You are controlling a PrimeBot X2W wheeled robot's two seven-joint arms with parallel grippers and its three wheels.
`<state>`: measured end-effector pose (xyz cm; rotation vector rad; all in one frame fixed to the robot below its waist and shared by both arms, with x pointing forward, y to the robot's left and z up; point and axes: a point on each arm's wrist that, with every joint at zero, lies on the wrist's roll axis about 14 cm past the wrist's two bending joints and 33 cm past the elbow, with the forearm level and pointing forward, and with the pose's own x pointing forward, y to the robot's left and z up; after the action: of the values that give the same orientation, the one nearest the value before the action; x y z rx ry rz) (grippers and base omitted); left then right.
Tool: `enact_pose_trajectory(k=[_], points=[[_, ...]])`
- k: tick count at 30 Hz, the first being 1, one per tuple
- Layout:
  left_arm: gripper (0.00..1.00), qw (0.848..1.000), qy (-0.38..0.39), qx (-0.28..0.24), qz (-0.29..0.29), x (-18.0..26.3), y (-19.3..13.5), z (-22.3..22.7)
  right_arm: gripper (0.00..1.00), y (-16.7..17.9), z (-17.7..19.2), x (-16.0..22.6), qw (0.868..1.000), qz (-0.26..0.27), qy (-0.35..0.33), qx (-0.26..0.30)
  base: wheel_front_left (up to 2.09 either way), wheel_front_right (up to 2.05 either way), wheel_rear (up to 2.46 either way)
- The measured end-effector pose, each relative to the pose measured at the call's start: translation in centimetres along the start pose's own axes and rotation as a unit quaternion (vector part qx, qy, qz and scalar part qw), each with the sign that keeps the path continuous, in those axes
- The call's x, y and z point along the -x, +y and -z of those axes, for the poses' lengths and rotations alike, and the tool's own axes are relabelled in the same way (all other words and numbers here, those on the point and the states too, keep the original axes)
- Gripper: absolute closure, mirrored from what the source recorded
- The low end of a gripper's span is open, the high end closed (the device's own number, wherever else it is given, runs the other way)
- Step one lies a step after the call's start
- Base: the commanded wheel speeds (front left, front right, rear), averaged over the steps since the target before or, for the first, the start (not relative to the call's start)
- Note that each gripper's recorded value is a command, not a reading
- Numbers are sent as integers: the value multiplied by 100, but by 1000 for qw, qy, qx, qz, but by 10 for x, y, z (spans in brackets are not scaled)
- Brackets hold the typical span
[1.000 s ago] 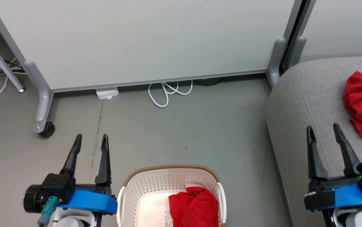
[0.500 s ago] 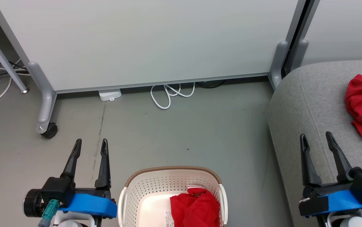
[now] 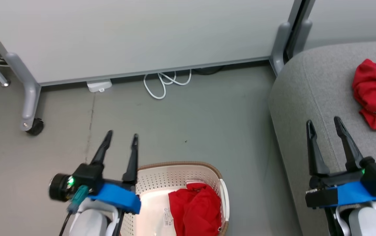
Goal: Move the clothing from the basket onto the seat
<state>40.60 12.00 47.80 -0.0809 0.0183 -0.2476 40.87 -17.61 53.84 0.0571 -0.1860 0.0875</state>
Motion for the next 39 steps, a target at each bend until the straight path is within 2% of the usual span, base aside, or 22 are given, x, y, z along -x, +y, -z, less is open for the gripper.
enact_pose_trajectory(k=[4,9,16,17,19,27,32,34,39], points=[[0,997,34,-10,64,-24,-29,21,0,-7,-1,-14,1000,5,-7,5,0,0,0],[0,987,88,-21,132,-47,-58,59,0,-17,9,-30,1000,12,-2,11,0,0,0],[0,960,192,-19,201,-56,-83,133,0,-32,28,-49,999,25,10,20,0,0,0],[0,949,228,-23,217,-53,-87,158,0,-36,34,-55,999,28,13,24,0,0,0],[0,937,263,-22,229,-48,-90,182,0,-39,42,-58,999,30,20,27,0,0,0],[0,882,383,-18,273,-28,-101,260,0,-52,78,-70,997,39,50,38,0,0,0],[0,844,454,-6,287,-8,-105,298,0,-56,101,-77,996,40,67,43,0,0,0],[0,824,486,-13,292,3,-101,314,0,-57,109,-79,996,39,74,45,0,0,0],[0,794,539,7,281,17,-95,339,0,-59,128,-81,994,38,89,47,0,0,0]])
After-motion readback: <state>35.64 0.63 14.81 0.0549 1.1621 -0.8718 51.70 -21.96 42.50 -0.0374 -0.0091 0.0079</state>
